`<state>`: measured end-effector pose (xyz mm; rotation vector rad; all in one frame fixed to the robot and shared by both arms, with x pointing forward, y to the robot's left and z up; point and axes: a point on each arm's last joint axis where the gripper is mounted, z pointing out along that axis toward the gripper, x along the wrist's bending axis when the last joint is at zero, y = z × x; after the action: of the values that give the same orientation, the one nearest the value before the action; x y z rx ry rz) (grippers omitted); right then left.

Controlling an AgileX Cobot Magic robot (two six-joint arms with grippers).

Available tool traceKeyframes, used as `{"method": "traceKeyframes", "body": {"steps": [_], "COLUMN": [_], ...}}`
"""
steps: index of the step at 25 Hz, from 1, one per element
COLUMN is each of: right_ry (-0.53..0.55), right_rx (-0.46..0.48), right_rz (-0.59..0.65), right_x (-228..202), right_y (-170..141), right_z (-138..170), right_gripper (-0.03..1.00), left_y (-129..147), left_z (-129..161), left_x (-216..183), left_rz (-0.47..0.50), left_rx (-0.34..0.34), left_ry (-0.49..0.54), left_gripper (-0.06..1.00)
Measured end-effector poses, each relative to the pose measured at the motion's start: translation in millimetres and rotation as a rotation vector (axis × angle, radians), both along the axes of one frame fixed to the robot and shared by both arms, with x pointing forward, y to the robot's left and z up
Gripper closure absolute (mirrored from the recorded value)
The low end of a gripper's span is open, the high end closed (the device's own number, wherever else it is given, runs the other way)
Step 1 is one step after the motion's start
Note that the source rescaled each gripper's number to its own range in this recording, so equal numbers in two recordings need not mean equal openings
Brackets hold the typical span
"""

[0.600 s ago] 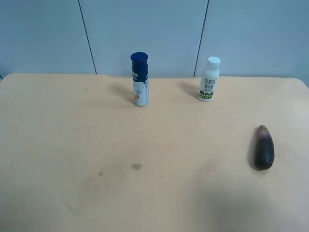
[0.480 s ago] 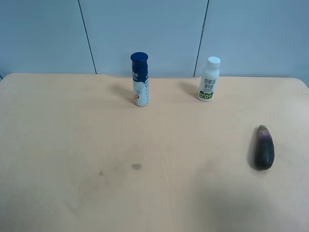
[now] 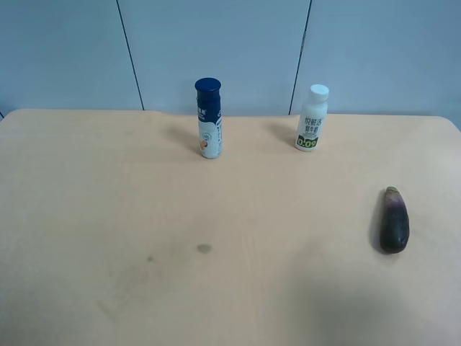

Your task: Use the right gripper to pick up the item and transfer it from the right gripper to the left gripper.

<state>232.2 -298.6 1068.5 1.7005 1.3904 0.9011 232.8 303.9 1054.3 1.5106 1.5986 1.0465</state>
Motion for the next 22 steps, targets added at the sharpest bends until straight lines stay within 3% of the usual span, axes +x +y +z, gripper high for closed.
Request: {"method": "traceKeyframes", "body": {"steps": [22], "right_ry": [0.0], "right_rx": [0.0], "right_rz": [0.0], "right_x": [0.0], "right_y": [0.0], "right_z": [0.0], "right_gripper": [0.5], "left_y": [0.0], "left_z": [0.0], "left_x": [0.0], "left_rz": [0.0], "left_rx": [0.0], "left_ry": [0.0], "left_gripper": [-0.06]}}
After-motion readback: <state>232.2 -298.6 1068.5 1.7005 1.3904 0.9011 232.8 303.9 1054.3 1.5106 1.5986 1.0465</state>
